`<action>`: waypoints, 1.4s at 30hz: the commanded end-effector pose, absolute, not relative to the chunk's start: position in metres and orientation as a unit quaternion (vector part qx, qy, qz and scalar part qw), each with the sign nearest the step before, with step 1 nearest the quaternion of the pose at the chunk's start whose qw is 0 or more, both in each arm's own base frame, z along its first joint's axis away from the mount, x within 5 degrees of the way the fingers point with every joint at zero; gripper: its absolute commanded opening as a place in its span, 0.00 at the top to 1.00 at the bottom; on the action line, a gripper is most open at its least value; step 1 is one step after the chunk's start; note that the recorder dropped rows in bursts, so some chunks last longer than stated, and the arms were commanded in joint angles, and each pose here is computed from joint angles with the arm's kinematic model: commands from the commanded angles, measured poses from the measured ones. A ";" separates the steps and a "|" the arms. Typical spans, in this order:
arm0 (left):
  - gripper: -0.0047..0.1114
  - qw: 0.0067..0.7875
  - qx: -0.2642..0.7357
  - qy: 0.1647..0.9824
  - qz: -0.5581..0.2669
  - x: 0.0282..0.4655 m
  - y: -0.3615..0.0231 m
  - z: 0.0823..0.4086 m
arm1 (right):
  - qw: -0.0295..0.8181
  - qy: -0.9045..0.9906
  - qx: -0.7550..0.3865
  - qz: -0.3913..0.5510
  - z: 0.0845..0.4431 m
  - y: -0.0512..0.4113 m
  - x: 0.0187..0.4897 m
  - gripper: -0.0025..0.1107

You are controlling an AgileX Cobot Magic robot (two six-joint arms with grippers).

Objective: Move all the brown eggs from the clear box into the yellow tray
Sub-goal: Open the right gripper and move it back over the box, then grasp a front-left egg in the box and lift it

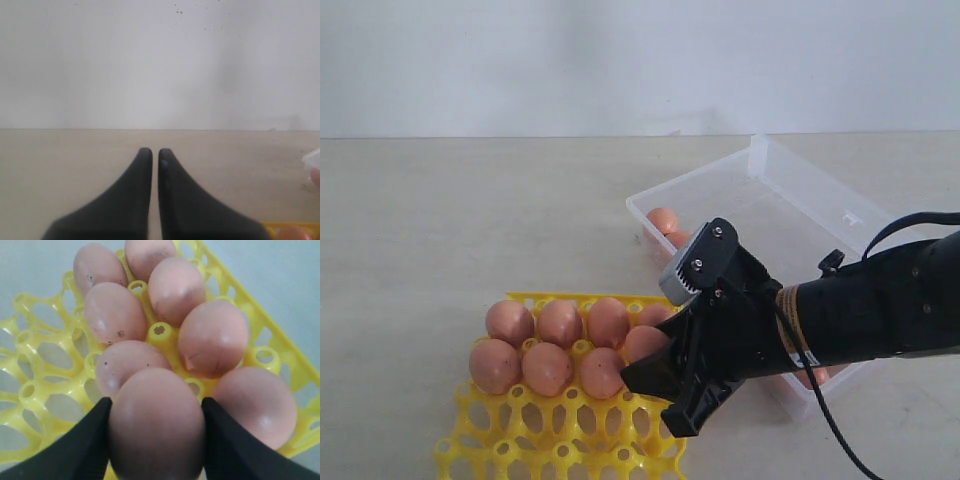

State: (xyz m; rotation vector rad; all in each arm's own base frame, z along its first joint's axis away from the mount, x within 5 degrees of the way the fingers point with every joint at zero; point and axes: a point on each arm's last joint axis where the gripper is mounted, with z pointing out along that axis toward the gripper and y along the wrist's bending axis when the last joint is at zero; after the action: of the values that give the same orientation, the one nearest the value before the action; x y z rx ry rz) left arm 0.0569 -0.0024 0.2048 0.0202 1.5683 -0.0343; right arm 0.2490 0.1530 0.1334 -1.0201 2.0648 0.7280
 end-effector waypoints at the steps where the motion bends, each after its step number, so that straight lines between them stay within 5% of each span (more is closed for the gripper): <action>1: 0.92 0.711 0.005 0.703 -0.018 0.056 -0.002 0.206 | 0.359 0.797 -0.395 0.281 0.133 0.154 0.249 0.56; 14: 0.92 0.712 0.005 0.702 -0.018 0.056 -0.002 0.207 | 0.367 0.787 -0.397 0.298 0.138 0.156 0.248 0.56; 19: 0.92 0.712 0.005 0.702 -0.018 0.056 -0.002 0.207 | 0.435 0.774 -0.322 0.329 0.184 0.158 0.259 0.56; 23: 0.92 0.712 0.005 0.702 -0.018 0.056 -0.002 0.207 | 0.460 0.860 -0.188 0.120 0.223 0.124 0.293 0.56; 28: 0.92 0.712 0.005 0.702 -0.018 0.056 -0.002 0.207 | 0.326 0.922 -0.113 -0.178 0.251 0.067 0.339 0.56; 31: 0.92 0.712 0.005 0.702 -0.018 0.056 -0.002 0.207 | 0.260 0.952 -0.095 -0.131 0.248 0.066 0.361 0.56; 37: 0.92 0.712 0.005 0.702 -0.018 0.056 -0.002 0.207 | 0.072 0.962 -0.264 0.018 0.217 0.101 0.373 0.56; 42: 0.92 0.710 0.005 0.703 -0.019 0.056 -0.002 0.206 | 0.086 0.940 -0.328 0.047 0.203 0.111 0.384 0.56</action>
State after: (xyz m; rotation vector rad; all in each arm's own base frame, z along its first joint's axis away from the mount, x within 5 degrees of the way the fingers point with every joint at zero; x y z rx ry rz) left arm 0.0569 -0.0024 0.2048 0.0202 1.5683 -0.0343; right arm 0.3780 0.1079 0.2023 -0.8815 2.8845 0.1179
